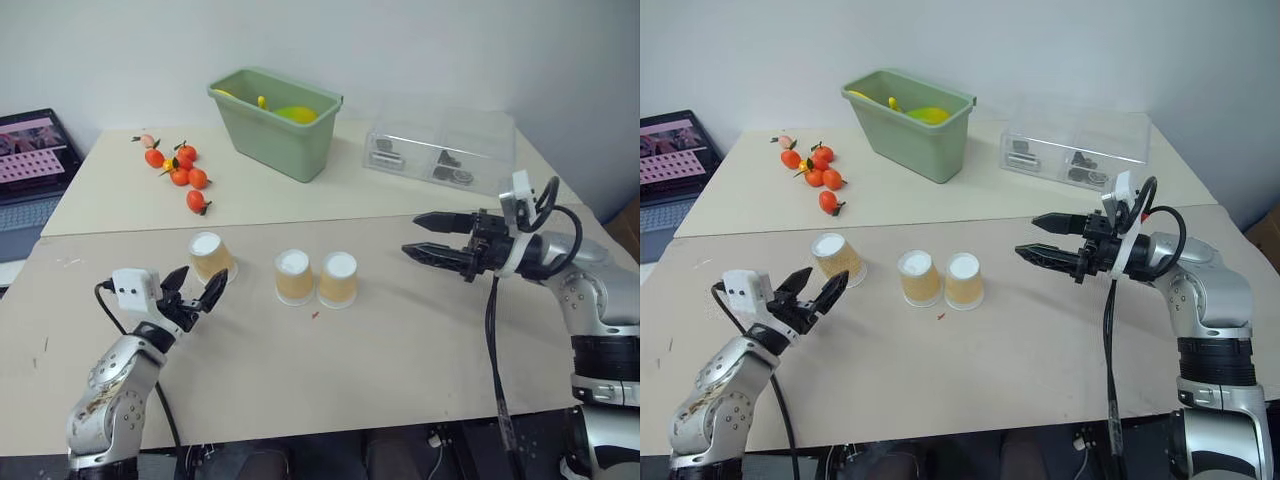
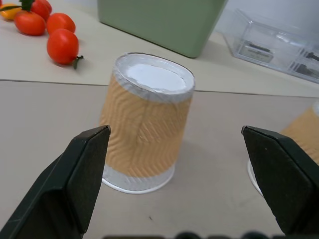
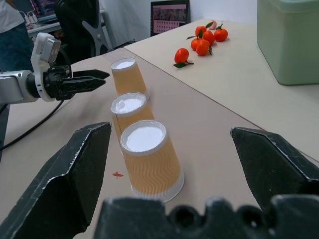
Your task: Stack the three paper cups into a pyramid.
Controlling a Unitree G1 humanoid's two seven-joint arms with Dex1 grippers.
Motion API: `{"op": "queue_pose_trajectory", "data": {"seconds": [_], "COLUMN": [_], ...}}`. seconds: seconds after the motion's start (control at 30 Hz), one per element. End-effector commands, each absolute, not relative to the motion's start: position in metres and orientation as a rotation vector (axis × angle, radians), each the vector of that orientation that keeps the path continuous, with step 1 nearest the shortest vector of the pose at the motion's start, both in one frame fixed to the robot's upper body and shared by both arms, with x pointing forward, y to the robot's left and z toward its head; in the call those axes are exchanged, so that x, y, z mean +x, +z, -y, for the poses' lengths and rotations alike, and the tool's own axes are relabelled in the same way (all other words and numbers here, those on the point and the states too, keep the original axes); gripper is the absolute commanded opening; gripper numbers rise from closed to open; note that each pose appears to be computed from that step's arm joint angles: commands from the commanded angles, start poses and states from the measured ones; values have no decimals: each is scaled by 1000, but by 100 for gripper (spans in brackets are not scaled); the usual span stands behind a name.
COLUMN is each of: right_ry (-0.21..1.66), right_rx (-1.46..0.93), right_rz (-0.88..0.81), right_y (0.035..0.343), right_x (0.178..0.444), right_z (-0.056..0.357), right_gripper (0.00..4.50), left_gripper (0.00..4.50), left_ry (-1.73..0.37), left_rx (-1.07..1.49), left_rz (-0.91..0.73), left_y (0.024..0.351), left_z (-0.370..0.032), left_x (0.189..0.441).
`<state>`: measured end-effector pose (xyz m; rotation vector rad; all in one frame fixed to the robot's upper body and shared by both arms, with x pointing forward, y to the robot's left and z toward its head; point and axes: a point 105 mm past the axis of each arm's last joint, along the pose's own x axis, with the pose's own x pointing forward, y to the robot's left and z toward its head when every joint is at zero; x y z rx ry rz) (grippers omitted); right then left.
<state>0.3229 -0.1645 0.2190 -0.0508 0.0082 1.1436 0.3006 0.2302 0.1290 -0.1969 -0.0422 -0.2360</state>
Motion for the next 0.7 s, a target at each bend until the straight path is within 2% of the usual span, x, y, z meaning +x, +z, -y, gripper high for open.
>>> {"op": "queue_pose_trajectory", "data": {"seconds": [0.03,0.37,0.7], "right_ry": [1150,1125,1087], "right_rx": [-72,-79,-88], "right_rz": [37,57,65], "right_y": [230,233,231], "right_x": [318,319,316], "right_z": [163,162,166], "right_gripper": [449,449,449], "left_gripper": [450,450,450], "left_ry": [-199,-196,-245], "left_rx": [-163,-79,-46], "left_rz": [86,43,77], "left_y": [140,137,162], "left_z": [-237,-231,-219], "left_x": [303,333,369]}}
